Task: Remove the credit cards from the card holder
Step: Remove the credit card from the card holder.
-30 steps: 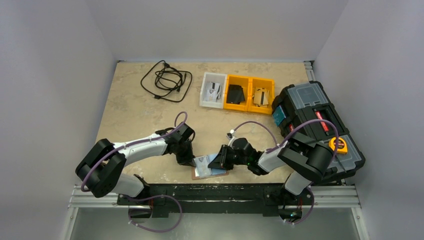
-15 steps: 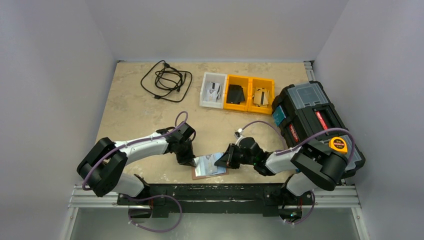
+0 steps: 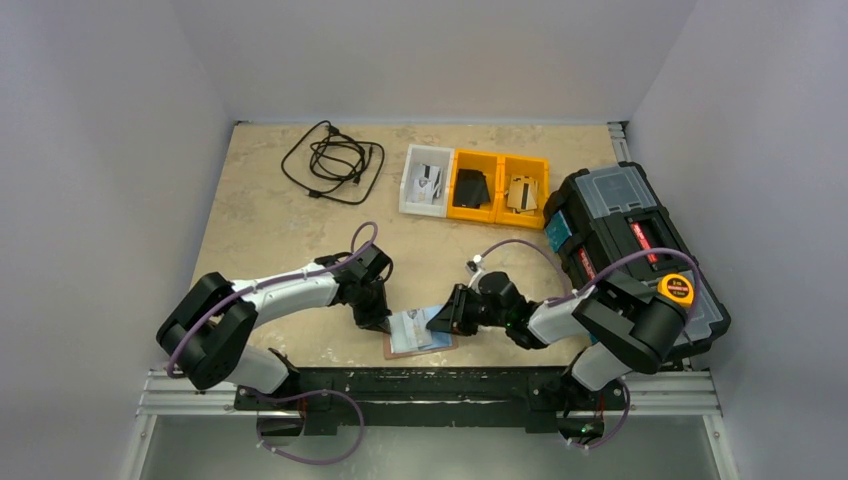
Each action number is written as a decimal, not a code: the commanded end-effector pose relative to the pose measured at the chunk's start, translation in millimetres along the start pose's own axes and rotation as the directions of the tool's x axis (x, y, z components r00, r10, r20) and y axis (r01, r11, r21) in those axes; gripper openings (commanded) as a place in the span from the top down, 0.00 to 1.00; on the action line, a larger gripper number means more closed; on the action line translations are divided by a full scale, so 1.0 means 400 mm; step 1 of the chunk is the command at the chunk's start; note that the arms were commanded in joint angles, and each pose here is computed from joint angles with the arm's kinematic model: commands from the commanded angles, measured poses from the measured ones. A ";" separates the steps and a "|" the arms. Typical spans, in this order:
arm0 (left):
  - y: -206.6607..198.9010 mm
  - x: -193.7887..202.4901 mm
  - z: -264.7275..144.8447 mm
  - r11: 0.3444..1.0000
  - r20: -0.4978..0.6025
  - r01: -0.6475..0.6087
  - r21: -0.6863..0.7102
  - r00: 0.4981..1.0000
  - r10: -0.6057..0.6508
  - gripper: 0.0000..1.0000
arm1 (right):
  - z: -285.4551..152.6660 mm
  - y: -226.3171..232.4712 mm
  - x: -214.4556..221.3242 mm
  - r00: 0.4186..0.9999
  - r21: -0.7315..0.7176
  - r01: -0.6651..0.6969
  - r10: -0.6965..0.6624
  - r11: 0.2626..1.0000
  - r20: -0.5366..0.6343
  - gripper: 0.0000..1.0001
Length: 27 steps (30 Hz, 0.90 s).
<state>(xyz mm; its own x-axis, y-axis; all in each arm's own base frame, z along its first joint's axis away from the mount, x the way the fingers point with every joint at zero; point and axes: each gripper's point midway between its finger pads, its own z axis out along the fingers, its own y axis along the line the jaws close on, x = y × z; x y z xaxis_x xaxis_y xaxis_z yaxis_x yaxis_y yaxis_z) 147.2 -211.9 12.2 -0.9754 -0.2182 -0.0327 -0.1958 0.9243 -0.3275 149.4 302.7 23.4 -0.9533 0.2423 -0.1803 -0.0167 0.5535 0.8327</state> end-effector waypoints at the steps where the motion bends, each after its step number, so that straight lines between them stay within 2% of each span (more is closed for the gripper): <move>1: 0.075 -0.013 0.022 0.991 0.033 -0.030 -0.133 0.999 0.034 1.00 | 0.015 -0.033 0.016 0.999 0.028 0.007 -0.006 1.000 -0.036 0.78; 7: 0.072 -0.012 0.026 0.991 0.028 -0.031 -0.131 0.999 0.035 1.00 | 0.026 -0.022 0.017 0.998 0.007 0.017 -0.017 1.000 -0.052 0.73; 12: 0.069 -0.015 0.024 0.991 0.029 -0.032 -0.128 0.999 0.036 1.00 | 0.032 -0.018 0.015 0.998 0.006 0.028 -0.028 1.000 -0.057 0.73; 16: 0.068 -0.017 0.024 0.991 0.030 -0.032 -0.130 0.999 0.036 1.00 | 0.041 -0.016 0.017 0.997 0.002 0.032 -0.032 0.999 -0.073 0.82; 19: 0.069 -0.016 0.023 0.991 0.029 -0.031 -0.133 0.999 0.035 1.00 | 0.036 -0.013 0.023 0.997 -0.004 0.019 -0.020 1.000 -0.081 1.00; 27: 0.074 -0.016 0.018 0.989 0.033 -0.032 -0.141 0.999 0.037 1.00 | -0.030 -0.063 -0.027 1.000 0.092 0.014 -0.016 0.996 0.025 1.00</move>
<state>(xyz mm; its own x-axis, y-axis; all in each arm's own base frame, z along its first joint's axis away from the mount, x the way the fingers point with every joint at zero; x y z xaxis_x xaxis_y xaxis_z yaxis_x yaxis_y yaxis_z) 147.3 -212.0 12.2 -0.9763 -0.2153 -0.0230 -0.1974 0.9284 -0.3147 151.3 309.1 27.8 -0.9633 0.2043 -0.1743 -0.0395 0.5343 0.8443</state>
